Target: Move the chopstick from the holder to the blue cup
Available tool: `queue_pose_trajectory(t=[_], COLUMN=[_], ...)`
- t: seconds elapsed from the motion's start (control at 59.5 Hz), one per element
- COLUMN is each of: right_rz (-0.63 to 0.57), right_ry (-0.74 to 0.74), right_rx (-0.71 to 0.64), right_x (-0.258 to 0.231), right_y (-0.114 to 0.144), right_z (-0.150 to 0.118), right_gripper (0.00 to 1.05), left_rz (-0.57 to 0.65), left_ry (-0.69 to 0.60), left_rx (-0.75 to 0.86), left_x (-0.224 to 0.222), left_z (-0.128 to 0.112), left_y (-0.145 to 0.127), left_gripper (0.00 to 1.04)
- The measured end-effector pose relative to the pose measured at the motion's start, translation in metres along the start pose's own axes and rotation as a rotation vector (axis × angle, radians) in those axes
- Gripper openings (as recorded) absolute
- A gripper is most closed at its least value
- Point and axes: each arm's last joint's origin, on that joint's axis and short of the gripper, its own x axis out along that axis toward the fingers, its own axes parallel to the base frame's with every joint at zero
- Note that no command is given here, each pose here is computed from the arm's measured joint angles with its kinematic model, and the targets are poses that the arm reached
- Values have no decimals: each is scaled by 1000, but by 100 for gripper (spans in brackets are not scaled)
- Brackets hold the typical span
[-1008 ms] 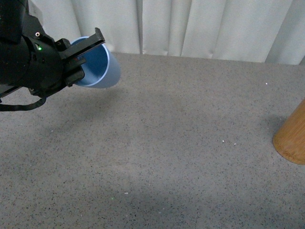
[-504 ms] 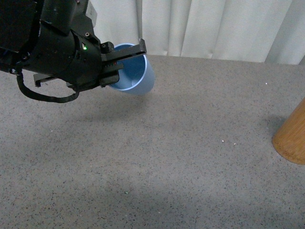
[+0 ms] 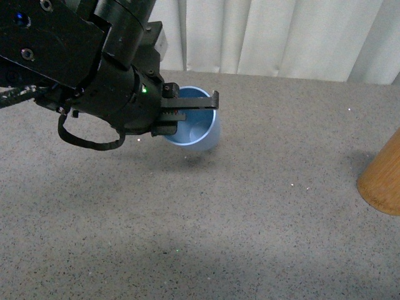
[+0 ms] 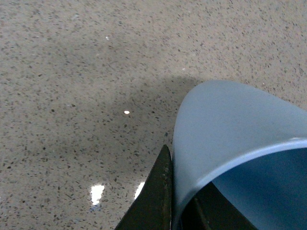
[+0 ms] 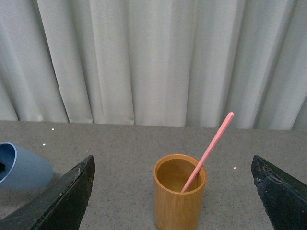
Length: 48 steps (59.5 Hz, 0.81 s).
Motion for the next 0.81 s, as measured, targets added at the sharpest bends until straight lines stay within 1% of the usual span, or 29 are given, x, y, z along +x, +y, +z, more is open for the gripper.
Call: queue_pose_trajectory(t=[0.218, 0.806], right_rz=[0, 0], right_ry=[0, 0], right_rx=[0, 0], right_x=[0, 0], right_y=[0, 0], right_z=[0, 0], right_gripper=[95, 95], left_rz=[-9, 0], left_ry=[32, 59], left_rx=[48, 87], left_x=[4, 9], left_z=[-8, -10], left_y=[-8, -13], left_gripper=[4, 4])
